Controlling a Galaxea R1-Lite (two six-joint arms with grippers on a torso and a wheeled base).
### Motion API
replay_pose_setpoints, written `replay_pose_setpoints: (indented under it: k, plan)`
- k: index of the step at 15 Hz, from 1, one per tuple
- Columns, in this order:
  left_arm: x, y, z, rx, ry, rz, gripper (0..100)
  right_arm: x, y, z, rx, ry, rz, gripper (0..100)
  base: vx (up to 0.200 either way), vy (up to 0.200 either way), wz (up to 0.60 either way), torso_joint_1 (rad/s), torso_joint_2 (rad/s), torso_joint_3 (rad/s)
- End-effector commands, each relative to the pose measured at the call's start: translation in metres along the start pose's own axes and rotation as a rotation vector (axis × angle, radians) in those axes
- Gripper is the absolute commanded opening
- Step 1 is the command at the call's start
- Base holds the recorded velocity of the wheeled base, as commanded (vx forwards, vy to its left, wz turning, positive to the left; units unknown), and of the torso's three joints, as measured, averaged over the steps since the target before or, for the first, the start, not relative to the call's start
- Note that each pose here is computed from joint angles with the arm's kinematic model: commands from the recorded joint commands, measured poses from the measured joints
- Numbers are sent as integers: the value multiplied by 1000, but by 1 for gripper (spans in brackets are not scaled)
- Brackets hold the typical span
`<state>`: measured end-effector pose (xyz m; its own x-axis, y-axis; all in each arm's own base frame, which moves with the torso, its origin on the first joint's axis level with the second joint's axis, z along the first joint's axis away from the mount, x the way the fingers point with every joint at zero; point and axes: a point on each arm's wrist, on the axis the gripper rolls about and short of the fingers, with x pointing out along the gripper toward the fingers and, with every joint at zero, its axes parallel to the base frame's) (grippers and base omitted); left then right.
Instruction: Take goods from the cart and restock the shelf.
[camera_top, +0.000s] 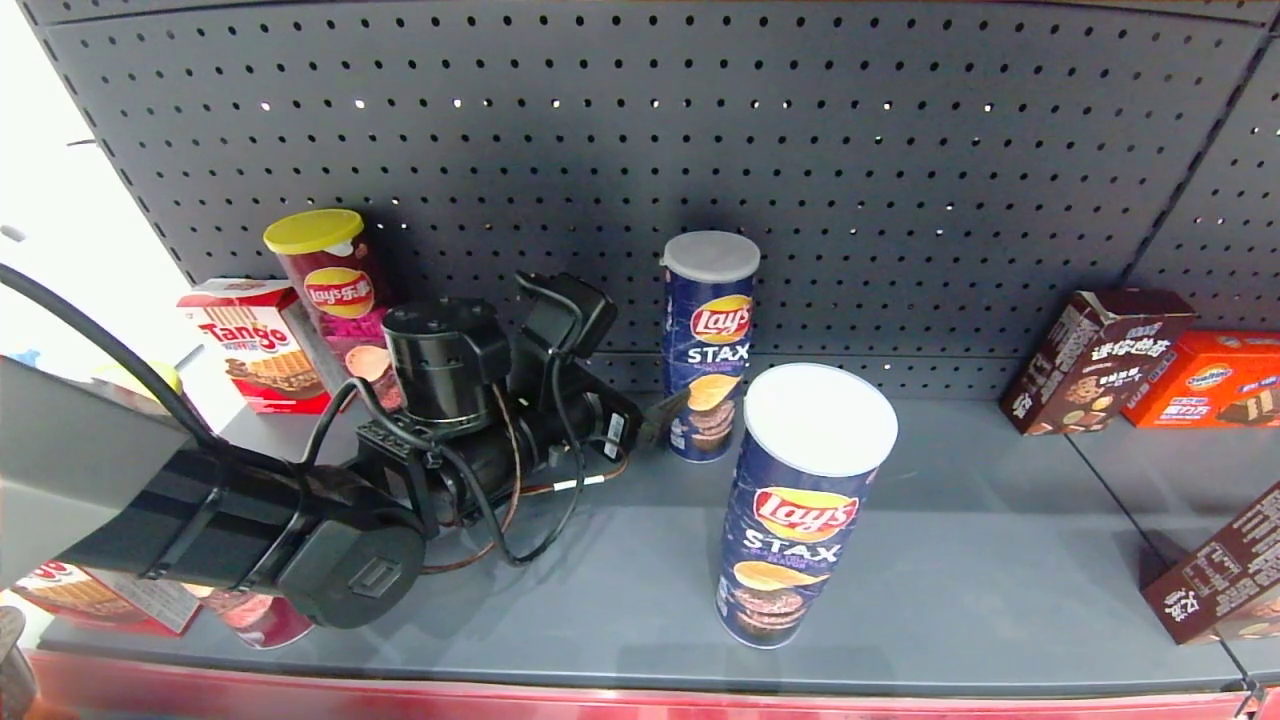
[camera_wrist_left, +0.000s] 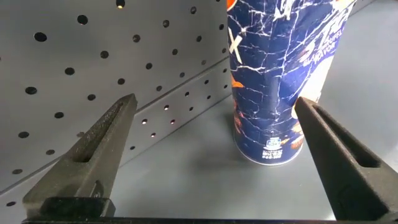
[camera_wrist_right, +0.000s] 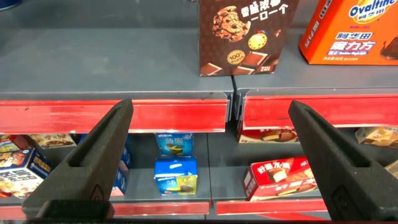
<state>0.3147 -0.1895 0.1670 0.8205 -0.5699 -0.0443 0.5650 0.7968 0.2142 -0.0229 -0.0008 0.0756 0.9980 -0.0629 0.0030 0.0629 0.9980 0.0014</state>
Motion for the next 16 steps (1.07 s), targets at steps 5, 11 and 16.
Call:
replay_pose_setpoints:
  k: [5, 11, 16]
  plan:
    - [-8, -2, 6, 4, -33, -1, 100, 0, 0, 0, 0, 1, 0, 100, 0, 0, 0, 0, 0, 0]
    - [-17, 3, 8, 8, -7, 100, 100, 0, 0, 0, 0, 0, -1, 100, 0, 0, 0, 0, 0, 0]
    - [-12, 3, 0, 60, 34, 154, 100, 0, 0, 0, 0, 0, -1, 100, 0, 0, 0, 0, 0, 0]
